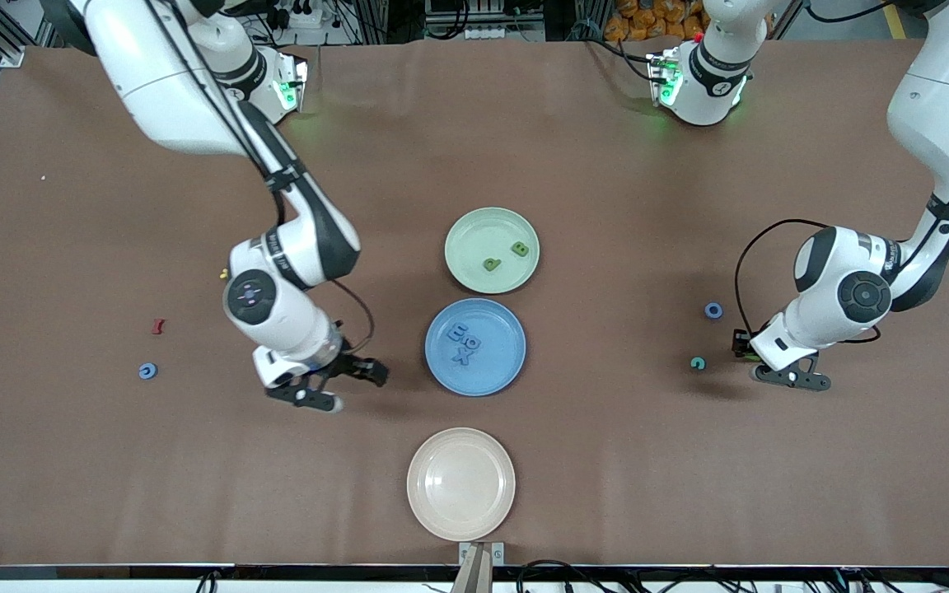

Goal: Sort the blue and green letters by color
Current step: 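Release the blue a on the plate while the left gripper grasps green Z, then drop the green Z on the green plate with the left gripper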

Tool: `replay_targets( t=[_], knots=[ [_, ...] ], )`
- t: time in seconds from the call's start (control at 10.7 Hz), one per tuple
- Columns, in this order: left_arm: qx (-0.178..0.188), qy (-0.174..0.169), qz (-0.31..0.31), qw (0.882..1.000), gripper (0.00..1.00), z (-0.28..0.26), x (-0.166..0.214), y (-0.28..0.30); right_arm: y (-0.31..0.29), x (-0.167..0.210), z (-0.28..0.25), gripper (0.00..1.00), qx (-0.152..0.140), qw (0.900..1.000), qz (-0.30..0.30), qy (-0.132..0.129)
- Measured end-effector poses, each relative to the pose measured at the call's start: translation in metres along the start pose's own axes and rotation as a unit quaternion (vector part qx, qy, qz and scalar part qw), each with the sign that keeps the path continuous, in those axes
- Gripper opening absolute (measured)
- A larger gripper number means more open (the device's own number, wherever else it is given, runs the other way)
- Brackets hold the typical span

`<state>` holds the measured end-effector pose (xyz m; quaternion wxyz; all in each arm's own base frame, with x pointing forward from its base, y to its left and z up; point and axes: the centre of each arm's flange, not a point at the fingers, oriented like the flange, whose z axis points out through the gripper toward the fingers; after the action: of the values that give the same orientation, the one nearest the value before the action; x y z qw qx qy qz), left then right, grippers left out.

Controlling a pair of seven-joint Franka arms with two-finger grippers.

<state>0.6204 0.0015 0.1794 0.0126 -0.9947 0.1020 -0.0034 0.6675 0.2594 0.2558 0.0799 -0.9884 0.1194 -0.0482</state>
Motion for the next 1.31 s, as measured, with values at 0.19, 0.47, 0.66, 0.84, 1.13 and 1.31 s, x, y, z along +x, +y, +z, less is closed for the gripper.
replay_targets(
  t=[0.19,0.47,0.66,0.84,1.13,1.31],
  knots=[
    [-0.001,0.002,0.001,1.000,0.35,-0.001,0.001,0.001,0.060,0.025,-0.002,1.00,-0.029,0.999,-0.017,-0.007],
    [-0.001,0.006,0.005,1.000,0.35,-0.004,0.004,0.003,0.148,0.061,-0.015,1.00,-0.065,0.997,-0.043,-0.020],
    [0.005,0.011,0.014,1.000,0.35,-0.016,0.010,0.012,0.206,0.080,-0.026,1.00,-0.077,0.995,-0.061,-0.023],
    [0.013,0.003,0.036,0.999,0.35,-0.039,0.015,0.038,0.260,0.088,-0.033,1.00,-0.096,0.992,-0.075,-0.028],
    [0.008,0.002,0.037,0.999,0.35,-0.074,0.020,0.102,0.306,0.091,-0.034,1.00,-0.104,0.989,-0.096,-0.038],
    [-0.002,-0.004,-0.003,1.000,0.35,-0.089,0.016,0.166,0.343,0.093,-0.035,1.00,-0.104,0.987,-0.112,-0.040]
  ],
)
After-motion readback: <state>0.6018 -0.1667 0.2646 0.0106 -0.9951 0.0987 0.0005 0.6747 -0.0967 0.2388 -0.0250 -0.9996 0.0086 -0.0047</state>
